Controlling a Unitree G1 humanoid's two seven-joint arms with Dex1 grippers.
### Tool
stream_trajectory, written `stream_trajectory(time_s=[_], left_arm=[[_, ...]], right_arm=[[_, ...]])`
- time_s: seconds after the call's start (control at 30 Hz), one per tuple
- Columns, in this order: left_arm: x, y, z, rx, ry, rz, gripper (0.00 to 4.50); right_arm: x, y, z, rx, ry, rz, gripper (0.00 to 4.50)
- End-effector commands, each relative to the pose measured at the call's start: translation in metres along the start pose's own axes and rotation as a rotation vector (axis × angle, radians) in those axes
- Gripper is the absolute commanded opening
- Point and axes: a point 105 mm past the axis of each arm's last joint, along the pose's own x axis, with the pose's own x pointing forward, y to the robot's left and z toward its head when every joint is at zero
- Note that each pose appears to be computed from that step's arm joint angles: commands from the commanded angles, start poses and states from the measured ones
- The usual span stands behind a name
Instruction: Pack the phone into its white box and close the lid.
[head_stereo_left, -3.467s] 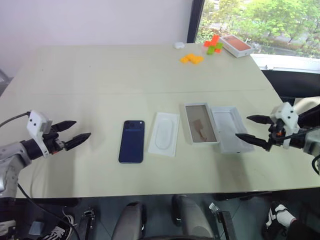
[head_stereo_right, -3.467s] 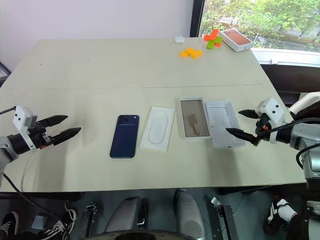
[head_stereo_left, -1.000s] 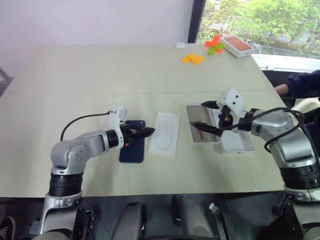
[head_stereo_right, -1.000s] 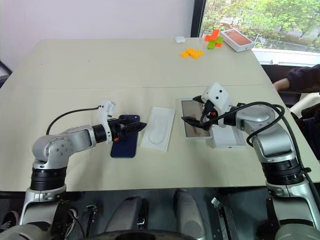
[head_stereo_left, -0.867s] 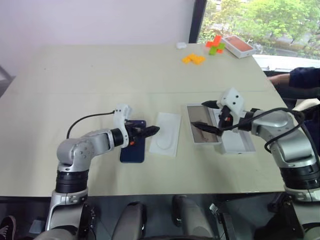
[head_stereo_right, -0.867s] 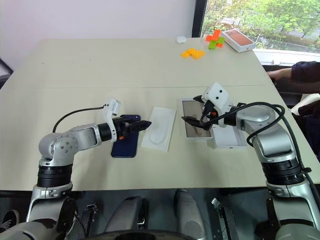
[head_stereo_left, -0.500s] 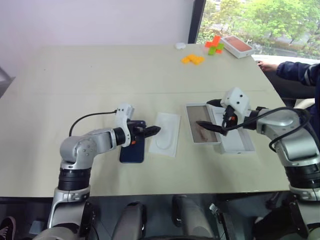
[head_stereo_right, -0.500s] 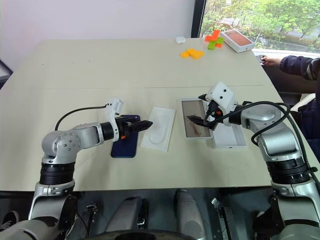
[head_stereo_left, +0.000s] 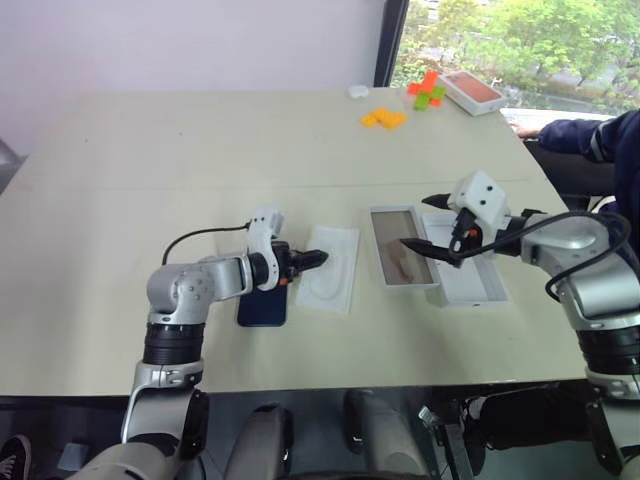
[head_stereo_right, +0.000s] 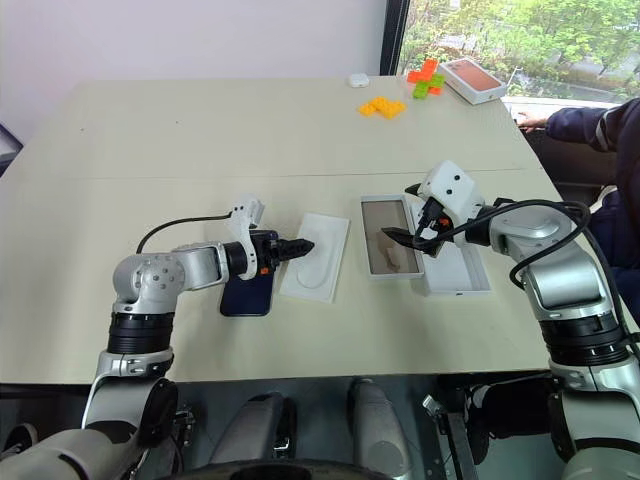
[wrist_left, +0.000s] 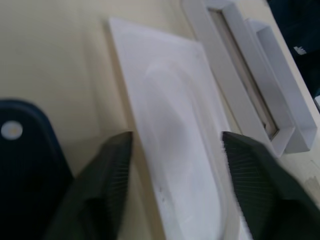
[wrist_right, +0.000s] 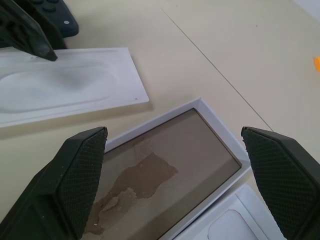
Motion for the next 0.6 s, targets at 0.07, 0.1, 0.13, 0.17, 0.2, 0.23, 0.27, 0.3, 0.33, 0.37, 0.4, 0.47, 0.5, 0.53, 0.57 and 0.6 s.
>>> stream_trajectory(time_s=[0.07,0.1,0.13,0.17,0.2,0.23,0.27,0.3,0.33,0.37,0.4,0.47,0.5,0.53,0.57,0.6], left_arm=[[-0.003,0.002,0.005,-0.021,-0.028,0.009,0.60],[-0.003,0.002,0.006,-0.032,-0.034,0.007,0.06],[-0.003,0.002,0.007,-0.039,-0.043,-0.003,0.02],[-0.004,0.001,0.008,-0.046,-0.049,-0.008,0.02],[-0.004,0.001,0.009,-0.054,-0.055,-0.009,0.02],[-0.005,0.001,0.011,-0.061,-0.061,-0.011,0.02],[-0.005,0.001,0.013,-0.073,-0.073,-0.015,0.02],[-0.006,0.001,0.016,-0.084,-0.086,-0.021,0.02],[-0.007,0.000,0.018,-0.091,-0.096,-0.026,0.02],[-0.009,0.001,0.020,-0.099,-0.111,-0.029,0.02],[-0.010,0.001,0.022,-0.108,-0.124,-0.032,0.02],[-0.013,-0.001,0.027,-0.146,-0.146,-0.055,0.02],[-0.016,-0.002,0.033,-0.172,-0.175,-0.069,0.02],[-0.019,-0.004,0.038,-0.218,-0.203,-0.094,0.02],[-0.020,-0.003,0.041,-0.247,-0.212,-0.095,0.02],[-0.019,-0.003,0.044,-0.274,-0.225,-0.097,0.02]], right_arm=[[-0.007,-0.008,0.015,-0.055,-0.037,-0.032,4.50],[-0.006,-0.008,0.015,-0.055,-0.037,-0.032,4.50],[-0.006,-0.008,0.016,-0.055,-0.038,-0.032,4.50],[-0.006,-0.007,0.016,-0.055,-0.038,-0.033,4.50],[-0.006,-0.007,0.016,-0.055,-0.038,-0.033,4.50],[-0.006,-0.007,0.016,-0.056,-0.039,-0.033,4.50],[-0.006,-0.007,0.016,-0.055,-0.039,-0.034,4.50],[-0.006,-0.007,0.016,-0.055,-0.038,-0.034,4.50],[-0.006,-0.007,0.015,-0.054,-0.037,-0.034,4.50],[-0.007,-0.007,0.014,-0.052,-0.035,-0.034,4.50],[-0.007,-0.007,0.013,-0.051,-0.032,-0.035,4.50],[-0.009,-0.008,0.011,-0.044,-0.028,-0.037,4.50],[-0.011,-0.008,0.010,-0.041,-0.025,-0.037,4.50],[-0.012,-0.009,0.009,-0.030,-0.024,-0.035,4.50],[-0.014,-0.010,0.007,-0.014,-0.022,-0.036,4.50],[-0.017,-0.010,0.004,-0.004,-0.016,-0.032,4.50]])
